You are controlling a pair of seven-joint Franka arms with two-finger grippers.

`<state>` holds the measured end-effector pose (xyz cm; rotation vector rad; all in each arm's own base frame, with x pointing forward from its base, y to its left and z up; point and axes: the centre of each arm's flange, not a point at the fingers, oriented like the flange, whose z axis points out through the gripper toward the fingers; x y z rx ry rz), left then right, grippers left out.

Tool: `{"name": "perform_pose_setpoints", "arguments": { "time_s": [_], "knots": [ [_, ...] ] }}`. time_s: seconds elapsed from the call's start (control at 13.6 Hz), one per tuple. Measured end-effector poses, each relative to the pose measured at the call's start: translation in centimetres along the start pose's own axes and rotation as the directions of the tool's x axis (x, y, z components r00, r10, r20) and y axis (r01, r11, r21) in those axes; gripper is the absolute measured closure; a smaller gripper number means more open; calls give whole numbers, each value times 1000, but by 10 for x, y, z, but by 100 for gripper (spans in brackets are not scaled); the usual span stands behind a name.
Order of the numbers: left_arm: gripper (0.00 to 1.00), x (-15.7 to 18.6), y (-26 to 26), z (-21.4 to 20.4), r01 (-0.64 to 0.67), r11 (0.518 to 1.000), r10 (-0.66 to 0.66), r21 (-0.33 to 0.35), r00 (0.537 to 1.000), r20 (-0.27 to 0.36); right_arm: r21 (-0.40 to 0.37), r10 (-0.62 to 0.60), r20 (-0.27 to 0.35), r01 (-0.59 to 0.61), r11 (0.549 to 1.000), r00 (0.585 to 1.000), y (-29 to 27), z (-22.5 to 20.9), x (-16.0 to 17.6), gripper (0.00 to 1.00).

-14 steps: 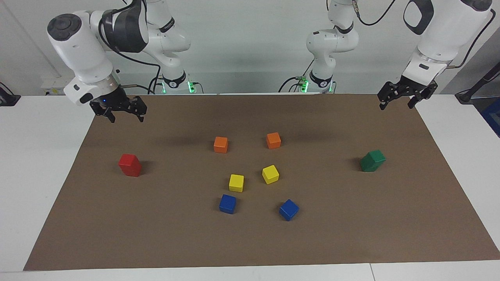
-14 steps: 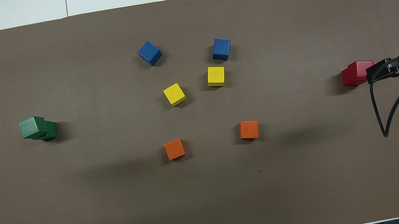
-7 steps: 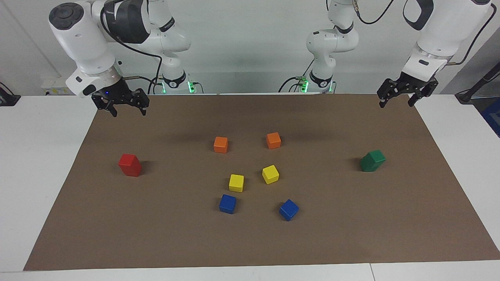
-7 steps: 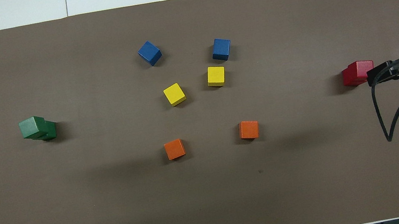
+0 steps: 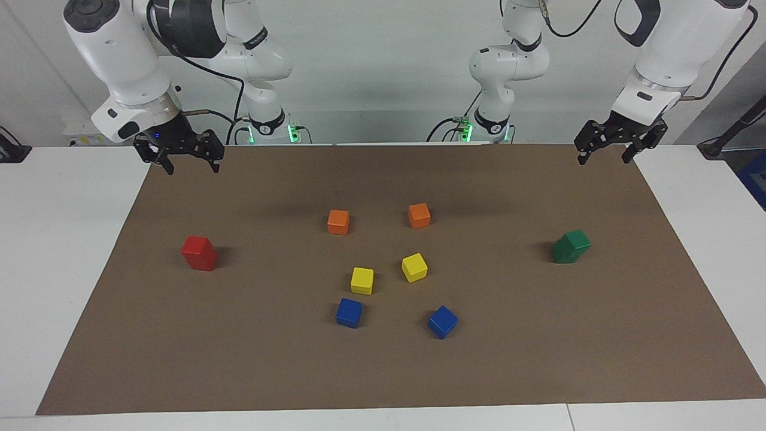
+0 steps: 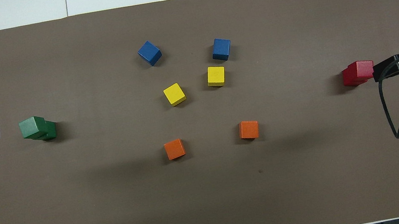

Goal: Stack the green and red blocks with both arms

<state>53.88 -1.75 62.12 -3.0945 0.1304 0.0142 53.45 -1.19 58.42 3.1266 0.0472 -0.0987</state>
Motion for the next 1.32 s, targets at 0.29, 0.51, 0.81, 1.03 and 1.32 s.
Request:
{"name": "perform_pose_setpoints", "arguments": {
  "time_s": [0.29, 0.51, 0.81, 1.03, 1.32],
  "knots": [
    [0, -4, -5, -1, 10, 1000, -10, -1, 1000, 17, 1, -8, 5, 8, 1000, 1000, -3, 3, 9, 0],
    [0, -5, -3, -2, 7, 1000, -7, -1, 1000, 17, 2, -6, 5, 6, 1000, 1000, -2, 3, 10, 0],
    [0, -5, -4, -2, 8, 1000, -8, -1, 1000, 17, 2, -2, 5, 2, 1000, 1000, 0, 3, 10, 0],
    [0, -5, -4, -2, 8, 1000, -8, -1, 1000, 17, -1, 1, 5, -1, 1000, 1000, 2, 3, 10, 0],
    [0, -5, -4, -2, 8, 1000, -8, -1, 1000, 18, -5, 4, 5, -4, 1000, 1000, 4, 3, 10, 0]
  ]
}}
